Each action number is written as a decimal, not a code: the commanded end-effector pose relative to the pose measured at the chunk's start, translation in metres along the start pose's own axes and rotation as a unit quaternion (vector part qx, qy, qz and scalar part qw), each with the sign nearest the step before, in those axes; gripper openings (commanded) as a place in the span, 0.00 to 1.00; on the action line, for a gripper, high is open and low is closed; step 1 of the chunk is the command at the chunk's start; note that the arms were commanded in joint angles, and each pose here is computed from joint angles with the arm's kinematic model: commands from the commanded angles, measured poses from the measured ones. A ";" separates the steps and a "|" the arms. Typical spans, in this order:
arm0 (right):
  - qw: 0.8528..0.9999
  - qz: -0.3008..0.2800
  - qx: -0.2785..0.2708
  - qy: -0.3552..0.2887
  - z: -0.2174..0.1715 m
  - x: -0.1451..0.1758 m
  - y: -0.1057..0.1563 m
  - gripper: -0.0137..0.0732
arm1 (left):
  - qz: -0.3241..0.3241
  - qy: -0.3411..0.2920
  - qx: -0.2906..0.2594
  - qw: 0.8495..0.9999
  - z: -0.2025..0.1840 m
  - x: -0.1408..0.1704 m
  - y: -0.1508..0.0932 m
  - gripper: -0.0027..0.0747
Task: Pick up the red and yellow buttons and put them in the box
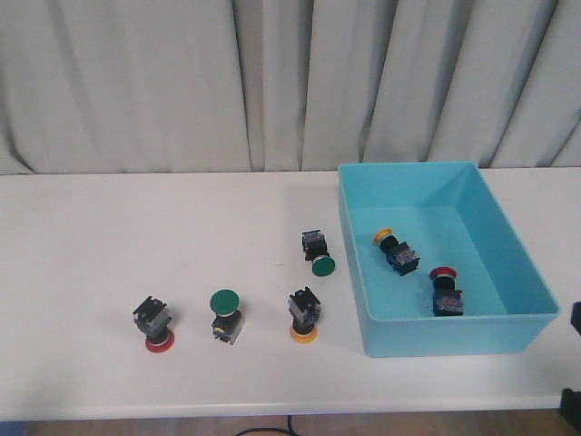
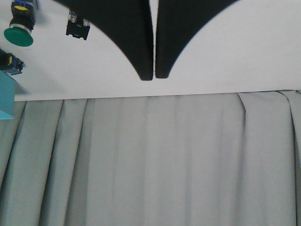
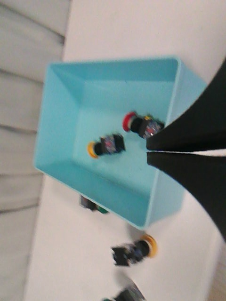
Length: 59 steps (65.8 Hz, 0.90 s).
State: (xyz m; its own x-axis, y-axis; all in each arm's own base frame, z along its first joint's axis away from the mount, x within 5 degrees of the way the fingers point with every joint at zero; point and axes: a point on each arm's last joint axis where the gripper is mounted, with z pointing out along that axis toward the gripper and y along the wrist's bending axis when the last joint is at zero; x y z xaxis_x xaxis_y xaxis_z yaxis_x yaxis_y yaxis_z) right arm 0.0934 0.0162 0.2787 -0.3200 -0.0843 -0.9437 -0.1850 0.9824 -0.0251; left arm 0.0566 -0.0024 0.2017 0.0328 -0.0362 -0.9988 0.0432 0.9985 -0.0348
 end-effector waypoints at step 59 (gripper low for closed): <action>0.975 -0.011 0.069 -0.209 -0.012 0.084 -0.004 0.15 | -0.006 -0.034 0.000 0.999 -0.001 0.000 0.000 0.03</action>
State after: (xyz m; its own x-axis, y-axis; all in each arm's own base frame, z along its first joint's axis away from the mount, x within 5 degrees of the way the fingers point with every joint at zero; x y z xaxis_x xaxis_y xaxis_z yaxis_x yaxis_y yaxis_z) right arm 0.0566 0.0046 0.1980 0.0050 -0.0546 -0.9985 -0.0739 0.9958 -0.0549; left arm 0.0566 -0.0023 0.2018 0.0334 -0.0362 -0.9988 0.0424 0.9985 -0.0348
